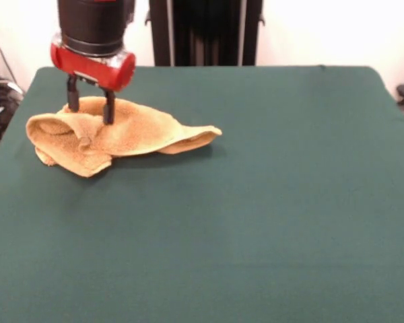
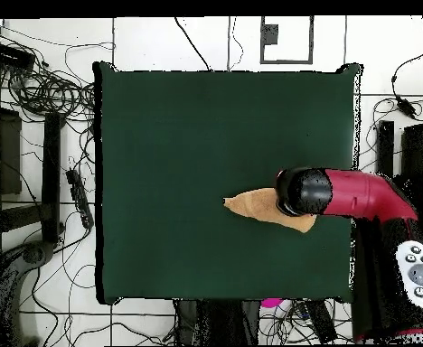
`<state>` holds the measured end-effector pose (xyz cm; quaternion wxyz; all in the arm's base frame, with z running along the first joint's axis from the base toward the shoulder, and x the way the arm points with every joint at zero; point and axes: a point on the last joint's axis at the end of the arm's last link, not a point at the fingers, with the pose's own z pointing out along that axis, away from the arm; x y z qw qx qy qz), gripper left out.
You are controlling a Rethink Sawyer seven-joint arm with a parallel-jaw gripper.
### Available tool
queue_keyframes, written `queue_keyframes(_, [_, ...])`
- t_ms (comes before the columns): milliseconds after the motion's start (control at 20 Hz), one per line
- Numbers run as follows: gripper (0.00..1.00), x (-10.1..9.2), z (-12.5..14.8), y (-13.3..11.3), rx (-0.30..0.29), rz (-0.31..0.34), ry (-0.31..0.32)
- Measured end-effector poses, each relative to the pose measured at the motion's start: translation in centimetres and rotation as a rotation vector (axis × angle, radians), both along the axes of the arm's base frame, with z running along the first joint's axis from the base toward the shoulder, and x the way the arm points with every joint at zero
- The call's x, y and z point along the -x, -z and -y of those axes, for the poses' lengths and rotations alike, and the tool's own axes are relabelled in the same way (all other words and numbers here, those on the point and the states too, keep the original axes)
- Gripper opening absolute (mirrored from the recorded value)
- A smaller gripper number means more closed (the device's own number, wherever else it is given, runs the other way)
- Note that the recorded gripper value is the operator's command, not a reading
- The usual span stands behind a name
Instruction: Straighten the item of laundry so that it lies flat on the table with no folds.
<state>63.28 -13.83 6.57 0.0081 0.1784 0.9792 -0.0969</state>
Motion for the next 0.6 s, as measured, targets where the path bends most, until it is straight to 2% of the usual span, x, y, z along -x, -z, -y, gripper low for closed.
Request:
queue_keyframes(300, [1.0, -1.5, -1.3, 0.6, 0.029, 0.008, 0.067])
queue_keyframes(600, [1.0, -1.3, 0.4, 2.4, 0.126, -0.011, 0.173])
